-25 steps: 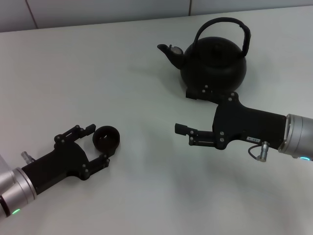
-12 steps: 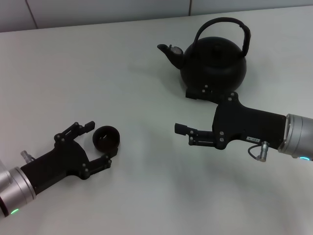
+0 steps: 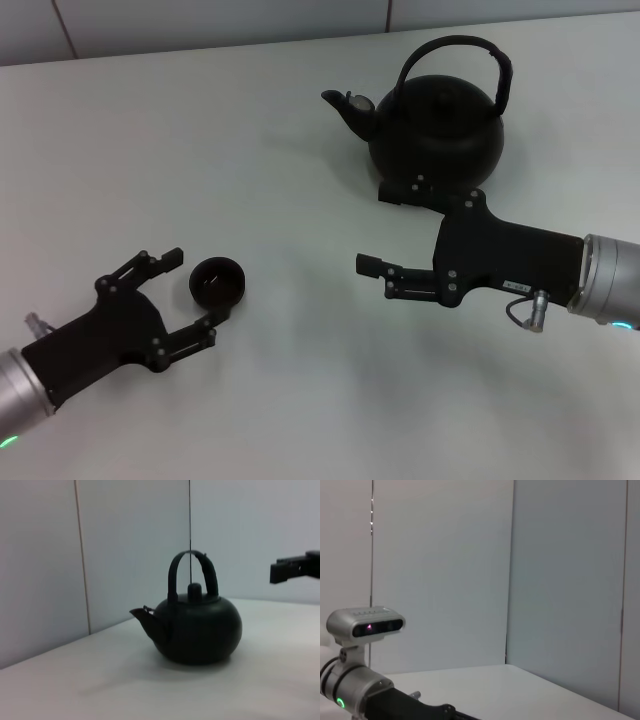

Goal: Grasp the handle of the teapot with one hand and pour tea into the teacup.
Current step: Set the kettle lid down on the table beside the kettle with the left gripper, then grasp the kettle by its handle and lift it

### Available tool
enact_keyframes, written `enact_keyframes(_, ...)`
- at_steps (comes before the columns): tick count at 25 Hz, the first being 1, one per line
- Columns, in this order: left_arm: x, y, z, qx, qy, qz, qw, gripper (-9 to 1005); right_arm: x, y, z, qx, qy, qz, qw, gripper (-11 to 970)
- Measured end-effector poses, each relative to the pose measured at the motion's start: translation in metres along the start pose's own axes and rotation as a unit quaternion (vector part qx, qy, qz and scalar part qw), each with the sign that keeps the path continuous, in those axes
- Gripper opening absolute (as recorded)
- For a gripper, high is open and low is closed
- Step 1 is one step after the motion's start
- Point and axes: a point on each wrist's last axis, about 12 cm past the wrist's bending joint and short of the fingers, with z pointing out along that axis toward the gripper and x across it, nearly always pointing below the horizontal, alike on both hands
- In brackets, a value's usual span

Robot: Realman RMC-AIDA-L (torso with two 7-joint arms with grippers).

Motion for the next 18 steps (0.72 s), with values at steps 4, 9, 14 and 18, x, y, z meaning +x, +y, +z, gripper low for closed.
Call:
enact_keyframes(4,-0.004,0.001,-0.009,0.008,-0.01,-0.013,1.0,858,0.0,0.001,0.0,-0.002,0.001,0.001,1.0,828)
enact_keyframes(9,-0.023,0.002,-0.031,0.073,-0.033,-0.025,0.996,856,0.0,0.001,0.001,-0.003,0.001,0.0,1.0,827)
enact_keyframes(14,-0.033,0.002,-0.036,0.116,-0.035,-0.025,0.992,855,-0.001,-0.001,0.001,-0.001,0.001,-0.003,1.0,828)
enact_keyframes(18,-0.072,0.024,-0.047,0.229,0.055,-0.028,0.971,854,0.0,-0.003,0.0,0.007,0.005,-0.004,1.0,827)
